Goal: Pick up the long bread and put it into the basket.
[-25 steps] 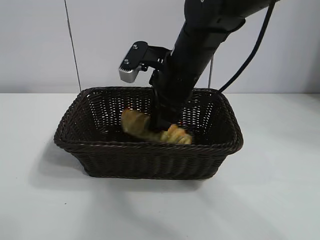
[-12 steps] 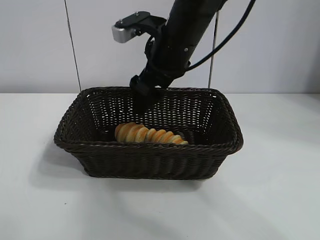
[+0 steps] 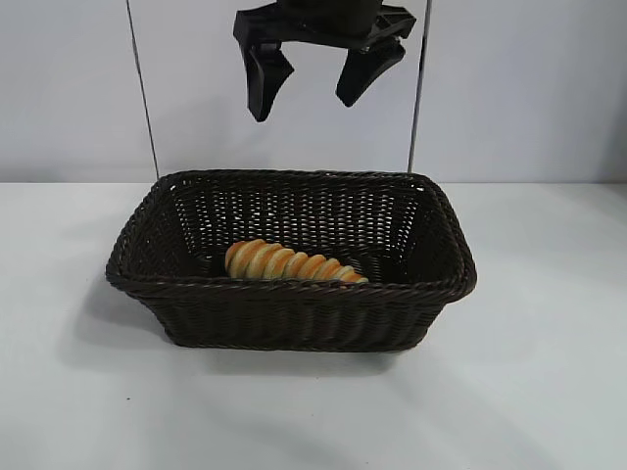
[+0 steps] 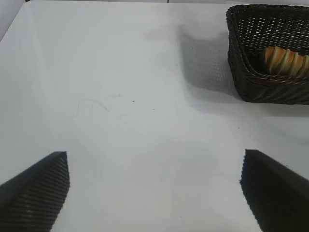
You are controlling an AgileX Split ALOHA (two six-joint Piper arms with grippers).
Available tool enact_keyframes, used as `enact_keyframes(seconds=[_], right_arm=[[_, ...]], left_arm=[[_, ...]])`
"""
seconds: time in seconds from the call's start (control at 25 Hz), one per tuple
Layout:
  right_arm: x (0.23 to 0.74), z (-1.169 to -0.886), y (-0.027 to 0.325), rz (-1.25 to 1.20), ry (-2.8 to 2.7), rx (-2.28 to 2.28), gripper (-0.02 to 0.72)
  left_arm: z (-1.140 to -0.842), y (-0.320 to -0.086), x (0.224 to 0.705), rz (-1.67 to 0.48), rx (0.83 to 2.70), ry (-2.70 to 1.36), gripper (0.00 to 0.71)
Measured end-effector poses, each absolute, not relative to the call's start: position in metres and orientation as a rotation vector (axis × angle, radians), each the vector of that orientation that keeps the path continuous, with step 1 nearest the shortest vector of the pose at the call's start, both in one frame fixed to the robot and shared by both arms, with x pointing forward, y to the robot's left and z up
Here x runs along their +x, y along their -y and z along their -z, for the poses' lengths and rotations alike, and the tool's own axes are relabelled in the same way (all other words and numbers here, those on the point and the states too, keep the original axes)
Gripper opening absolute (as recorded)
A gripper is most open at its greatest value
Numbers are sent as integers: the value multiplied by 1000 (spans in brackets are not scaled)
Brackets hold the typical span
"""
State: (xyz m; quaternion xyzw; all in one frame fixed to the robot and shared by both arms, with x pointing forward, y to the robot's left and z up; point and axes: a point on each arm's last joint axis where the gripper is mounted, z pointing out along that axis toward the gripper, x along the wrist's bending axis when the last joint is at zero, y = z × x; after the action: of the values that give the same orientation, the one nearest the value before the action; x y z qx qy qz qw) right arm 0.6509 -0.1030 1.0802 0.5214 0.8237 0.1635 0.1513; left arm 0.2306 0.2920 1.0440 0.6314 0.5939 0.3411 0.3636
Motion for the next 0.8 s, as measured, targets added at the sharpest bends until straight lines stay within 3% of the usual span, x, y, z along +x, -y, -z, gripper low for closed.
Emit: enact_keyframes(seconds=[0.24, 0.48, 0.8], right_arm=[[674, -1082, 174, -366, -2193, 1724, 694], [679, -1108, 238, -393, -2000, 1858, 694], [664, -1141, 259, -457, -1909, 1867, 694]], left_arm=[[-1044, -292, 231, -878, 1625, -1528, 695], [-1044, -292, 231, -878, 1625, -1528, 695], [-1044, -292, 231, -878, 1625, -1528, 695]])
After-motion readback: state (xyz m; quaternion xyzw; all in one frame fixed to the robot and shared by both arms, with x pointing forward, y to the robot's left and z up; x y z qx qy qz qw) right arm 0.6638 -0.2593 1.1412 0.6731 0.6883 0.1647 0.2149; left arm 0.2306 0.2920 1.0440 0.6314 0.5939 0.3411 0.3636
